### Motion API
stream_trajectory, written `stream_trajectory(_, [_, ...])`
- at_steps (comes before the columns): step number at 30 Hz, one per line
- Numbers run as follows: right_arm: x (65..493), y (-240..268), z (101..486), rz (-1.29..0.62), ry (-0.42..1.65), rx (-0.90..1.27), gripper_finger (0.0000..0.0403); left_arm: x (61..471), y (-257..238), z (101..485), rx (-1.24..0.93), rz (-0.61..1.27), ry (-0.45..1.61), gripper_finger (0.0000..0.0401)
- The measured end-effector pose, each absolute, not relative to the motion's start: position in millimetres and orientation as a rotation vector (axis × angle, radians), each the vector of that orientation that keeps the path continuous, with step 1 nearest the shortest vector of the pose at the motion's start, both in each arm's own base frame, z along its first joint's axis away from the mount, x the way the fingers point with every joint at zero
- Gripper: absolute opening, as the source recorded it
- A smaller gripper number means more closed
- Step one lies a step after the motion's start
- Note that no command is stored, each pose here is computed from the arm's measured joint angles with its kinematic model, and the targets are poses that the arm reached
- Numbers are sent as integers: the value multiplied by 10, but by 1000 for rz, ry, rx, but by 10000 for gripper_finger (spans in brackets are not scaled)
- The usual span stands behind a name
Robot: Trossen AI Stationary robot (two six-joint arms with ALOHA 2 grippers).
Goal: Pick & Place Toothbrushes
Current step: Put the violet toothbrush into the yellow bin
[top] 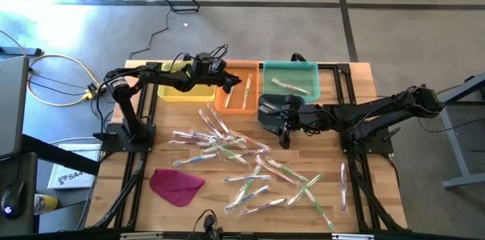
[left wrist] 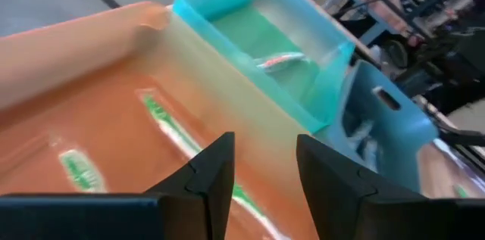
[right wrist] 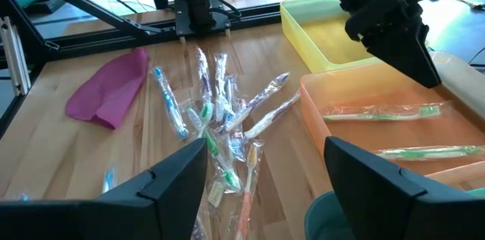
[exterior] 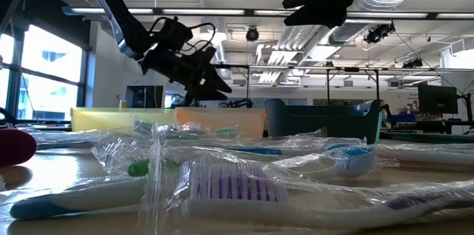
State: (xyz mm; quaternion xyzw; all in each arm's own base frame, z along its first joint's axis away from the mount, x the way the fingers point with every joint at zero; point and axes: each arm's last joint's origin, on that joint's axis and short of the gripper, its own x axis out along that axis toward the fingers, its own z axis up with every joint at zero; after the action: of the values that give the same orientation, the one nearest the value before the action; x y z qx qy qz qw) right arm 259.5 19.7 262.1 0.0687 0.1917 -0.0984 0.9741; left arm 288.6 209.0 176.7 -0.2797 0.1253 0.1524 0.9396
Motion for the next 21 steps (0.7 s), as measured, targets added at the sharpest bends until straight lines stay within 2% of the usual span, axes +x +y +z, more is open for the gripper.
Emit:
stream_trajectory(6, [2595,197,2621,-199,387,138,259,2900,2073,1782,-548,273,250,133])
stream_trajectory(18, [2595,197,2621,-199,386,138,259,3018,1912,1807,-419,197,250,15])
stream_trajectory(21, [2595,197,2622,-199,386,138,259,3016,1913,1802,-421,198,255,3])
